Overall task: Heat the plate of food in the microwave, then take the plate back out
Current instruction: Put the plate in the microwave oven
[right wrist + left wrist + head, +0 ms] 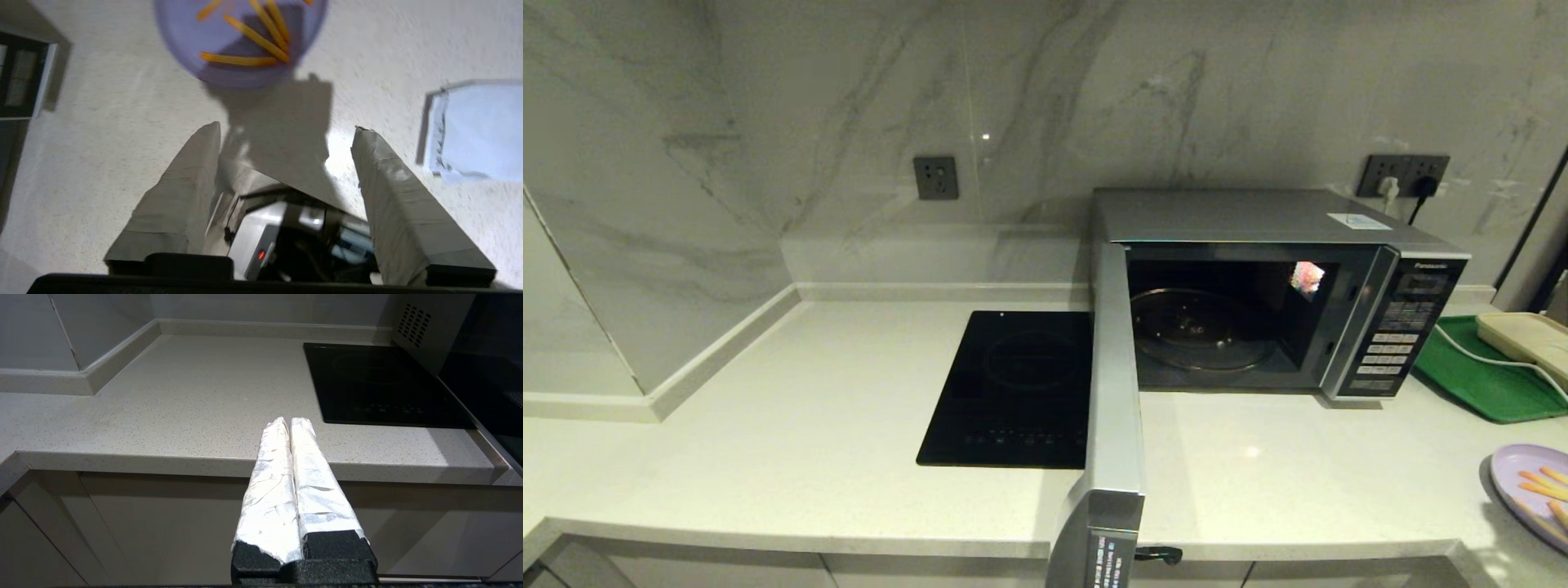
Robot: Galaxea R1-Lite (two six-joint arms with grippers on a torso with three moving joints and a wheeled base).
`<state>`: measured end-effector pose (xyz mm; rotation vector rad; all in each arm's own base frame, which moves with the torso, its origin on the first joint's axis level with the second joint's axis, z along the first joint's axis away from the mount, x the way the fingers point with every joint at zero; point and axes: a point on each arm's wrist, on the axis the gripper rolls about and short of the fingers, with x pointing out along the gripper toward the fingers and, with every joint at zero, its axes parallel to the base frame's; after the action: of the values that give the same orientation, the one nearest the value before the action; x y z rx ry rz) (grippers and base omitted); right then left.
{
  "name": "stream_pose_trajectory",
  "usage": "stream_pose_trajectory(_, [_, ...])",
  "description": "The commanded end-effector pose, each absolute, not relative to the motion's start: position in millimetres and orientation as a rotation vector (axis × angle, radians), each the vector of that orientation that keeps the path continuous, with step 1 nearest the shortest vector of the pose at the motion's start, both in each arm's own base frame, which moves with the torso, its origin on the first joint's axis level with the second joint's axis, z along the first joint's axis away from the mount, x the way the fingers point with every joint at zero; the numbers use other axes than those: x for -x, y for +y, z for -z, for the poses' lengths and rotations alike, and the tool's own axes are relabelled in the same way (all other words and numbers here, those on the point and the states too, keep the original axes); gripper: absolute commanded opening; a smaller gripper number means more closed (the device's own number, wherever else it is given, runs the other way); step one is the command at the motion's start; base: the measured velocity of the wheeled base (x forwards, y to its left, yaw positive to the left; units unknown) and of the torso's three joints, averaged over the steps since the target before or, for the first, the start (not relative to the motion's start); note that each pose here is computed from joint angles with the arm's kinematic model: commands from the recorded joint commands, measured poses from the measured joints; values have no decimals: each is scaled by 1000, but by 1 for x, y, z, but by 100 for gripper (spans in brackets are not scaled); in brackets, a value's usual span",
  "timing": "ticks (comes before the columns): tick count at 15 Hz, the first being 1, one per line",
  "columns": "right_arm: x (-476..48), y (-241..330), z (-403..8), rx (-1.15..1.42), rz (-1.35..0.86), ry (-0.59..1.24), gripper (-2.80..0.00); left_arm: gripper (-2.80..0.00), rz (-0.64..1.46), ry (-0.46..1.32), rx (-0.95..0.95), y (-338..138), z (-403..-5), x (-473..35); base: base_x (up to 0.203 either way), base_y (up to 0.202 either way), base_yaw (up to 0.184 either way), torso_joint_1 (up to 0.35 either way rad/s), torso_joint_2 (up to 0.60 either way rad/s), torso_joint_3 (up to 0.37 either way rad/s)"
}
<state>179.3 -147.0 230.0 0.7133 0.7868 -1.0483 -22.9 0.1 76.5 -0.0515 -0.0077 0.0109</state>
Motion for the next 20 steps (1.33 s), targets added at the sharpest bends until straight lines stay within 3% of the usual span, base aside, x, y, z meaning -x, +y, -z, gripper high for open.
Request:
stream_pose_trajectory(1, [-169,-173,-213,-822,1138,852,0,-280,-12,-10,52,0,-76,23,0,0,0,0,0,0])
stream_pose_trajectory(7, [-191,-215,-155,-978,1255,995,0,-280,-12,-8,52,0,-77,23,0,0,0,0,0,0])
stream_pose_trajectory(15, [-224,-268,-94,-971,1361,1001,0,-280,-12,-9,52,0,-77,23,0,0,0,0,0,0])
stream_pose_trajectory(20, [-215,-282,-82,-999,1398,996,0,-280,-12,-10,52,0,-76,23,0,0,0,0,0,0])
